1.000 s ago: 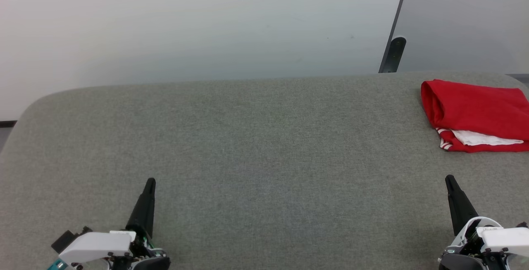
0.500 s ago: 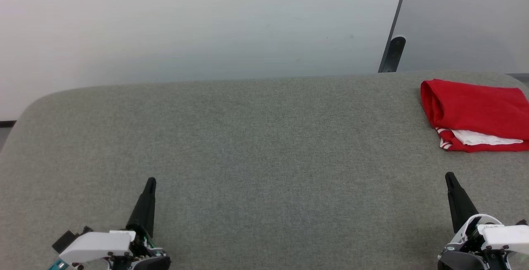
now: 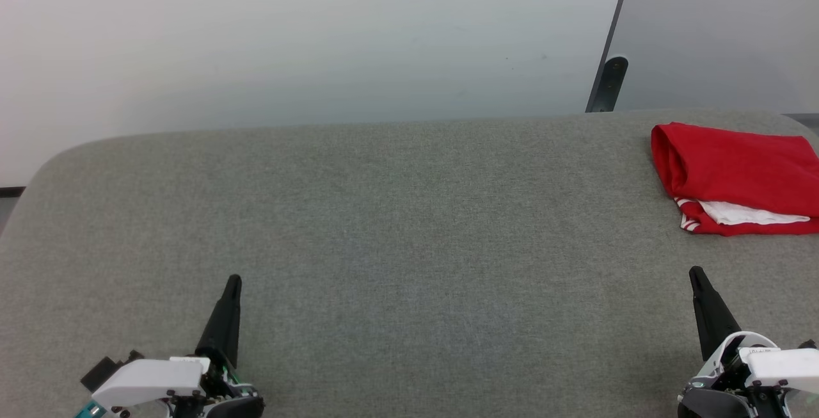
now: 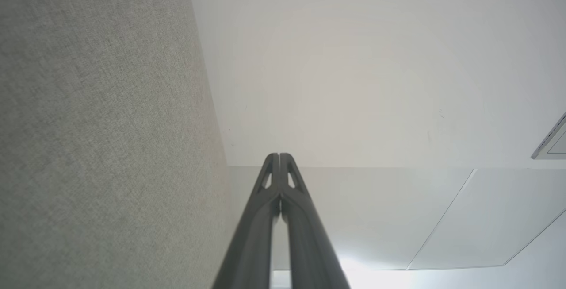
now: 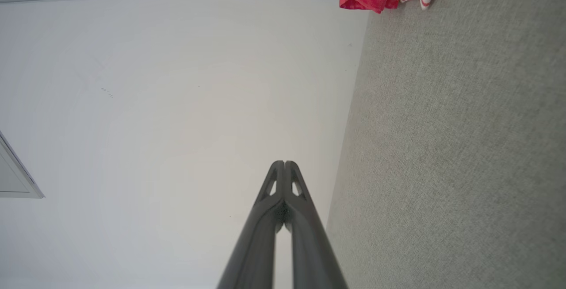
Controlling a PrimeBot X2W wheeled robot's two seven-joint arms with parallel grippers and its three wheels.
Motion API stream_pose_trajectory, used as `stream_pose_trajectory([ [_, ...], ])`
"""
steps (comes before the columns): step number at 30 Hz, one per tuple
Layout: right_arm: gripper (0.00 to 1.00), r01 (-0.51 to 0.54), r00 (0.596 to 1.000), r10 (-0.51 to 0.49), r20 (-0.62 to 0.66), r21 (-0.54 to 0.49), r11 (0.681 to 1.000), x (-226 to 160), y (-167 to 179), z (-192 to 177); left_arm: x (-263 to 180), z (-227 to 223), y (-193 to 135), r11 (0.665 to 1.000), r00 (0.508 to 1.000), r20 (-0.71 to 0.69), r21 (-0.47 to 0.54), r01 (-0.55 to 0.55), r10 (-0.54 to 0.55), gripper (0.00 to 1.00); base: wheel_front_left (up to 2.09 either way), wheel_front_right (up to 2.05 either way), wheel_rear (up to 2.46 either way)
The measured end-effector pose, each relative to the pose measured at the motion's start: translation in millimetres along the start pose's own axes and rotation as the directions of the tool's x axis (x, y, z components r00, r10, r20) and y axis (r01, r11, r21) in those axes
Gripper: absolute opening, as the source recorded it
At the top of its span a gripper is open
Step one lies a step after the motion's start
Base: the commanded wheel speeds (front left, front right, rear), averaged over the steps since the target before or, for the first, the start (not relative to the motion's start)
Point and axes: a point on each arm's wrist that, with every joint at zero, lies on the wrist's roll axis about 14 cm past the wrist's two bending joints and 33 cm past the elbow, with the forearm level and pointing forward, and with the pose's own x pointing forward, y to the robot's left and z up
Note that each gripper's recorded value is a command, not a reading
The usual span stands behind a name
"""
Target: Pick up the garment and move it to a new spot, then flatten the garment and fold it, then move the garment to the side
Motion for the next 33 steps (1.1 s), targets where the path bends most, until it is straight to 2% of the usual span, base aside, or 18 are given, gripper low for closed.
stream_pose_trajectory([
  [33, 0.0, 0.0, 1.0, 0.0, 0.0, 0.0, 1.0, 0.0, 0.0, 0.0, 0.0, 0.0, -0.1, 1.0, 1.0, 0.0, 0.0, 0.0, 0.0, 0.0, 0.0, 0.0, 0.0],
])
